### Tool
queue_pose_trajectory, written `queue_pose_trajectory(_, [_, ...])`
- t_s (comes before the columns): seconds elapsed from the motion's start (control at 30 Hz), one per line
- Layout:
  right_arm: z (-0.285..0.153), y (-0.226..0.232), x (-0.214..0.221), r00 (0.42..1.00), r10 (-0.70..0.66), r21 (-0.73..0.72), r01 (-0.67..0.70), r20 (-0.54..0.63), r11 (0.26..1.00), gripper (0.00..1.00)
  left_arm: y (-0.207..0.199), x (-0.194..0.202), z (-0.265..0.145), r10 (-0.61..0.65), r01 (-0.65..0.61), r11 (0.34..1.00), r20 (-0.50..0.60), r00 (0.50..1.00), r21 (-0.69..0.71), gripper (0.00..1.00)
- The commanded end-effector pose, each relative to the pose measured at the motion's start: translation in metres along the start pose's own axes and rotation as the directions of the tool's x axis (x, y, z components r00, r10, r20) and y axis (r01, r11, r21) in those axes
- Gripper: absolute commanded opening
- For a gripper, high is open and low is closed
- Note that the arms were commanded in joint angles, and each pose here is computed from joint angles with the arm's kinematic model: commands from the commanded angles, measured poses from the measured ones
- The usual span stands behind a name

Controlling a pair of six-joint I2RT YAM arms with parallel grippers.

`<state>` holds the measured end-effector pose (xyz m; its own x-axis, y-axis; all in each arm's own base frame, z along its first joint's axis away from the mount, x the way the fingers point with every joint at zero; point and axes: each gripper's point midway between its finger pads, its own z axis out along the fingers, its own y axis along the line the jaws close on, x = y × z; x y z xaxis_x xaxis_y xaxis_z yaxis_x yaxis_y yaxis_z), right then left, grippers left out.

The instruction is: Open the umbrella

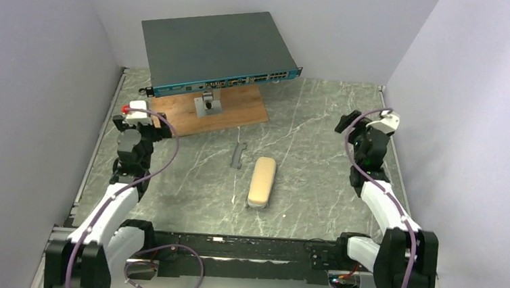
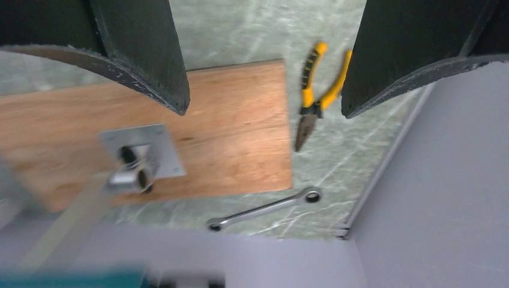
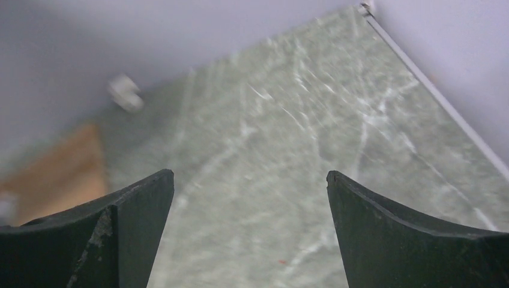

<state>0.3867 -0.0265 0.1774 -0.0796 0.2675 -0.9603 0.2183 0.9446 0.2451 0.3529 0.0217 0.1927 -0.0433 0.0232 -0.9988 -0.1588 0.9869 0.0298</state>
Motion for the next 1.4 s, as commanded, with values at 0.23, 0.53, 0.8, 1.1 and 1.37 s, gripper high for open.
queue_pose_trajectory(0.23, [-0.043, 0.05, 0.003, 0.864, 0.317, 0.061, -0.319, -0.391, 0.946, 1.0, -0.044, 0.072, -0.082, -0.45, 0.472, 0.874, -0.557, 0.698, -0.115, 0.99])
queue_pose_trajectory(0.53, [-0.11, 0.137, 0.059, 0.751, 0.134, -0.088, -0.248, -0.646, 0.965, 1.0, -0.082, 0.085, -0.12, -0.351, 0.509, 0.859, -0.667, 0.657, 0.049, 0.99])
queue_pose_trajectory(0.8, [-0.16, 0.184, 0.108, 0.601, 0.034, -0.29, -0.433, -0.799, 0.854, 1.0, -0.155, 0.069, -0.153, -0.111, 0.461, 0.816, -0.688, 0.717, 0.349, 0.99])
queue_pose_trajectory(1.1, [-0.178, 0.188, 0.151, 0.491, 0.008, -0.276, -0.503, -0.871, 0.819, 0.95, -0.216, 0.056, -0.178, 0.046, 0.455, 0.658, -0.635, 0.771, 0.6, 0.99])
queue_pose_trajectory(1.37, [-0.18, 0.195, 0.174, 0.44, -0.017, -0.278, -0.535, -0.898, 0.798, 0.9, -0.246, 0.055, -0.191, 0.055, 0.504, 0.561, -0.638, 0.768, 0.656, 0.99])
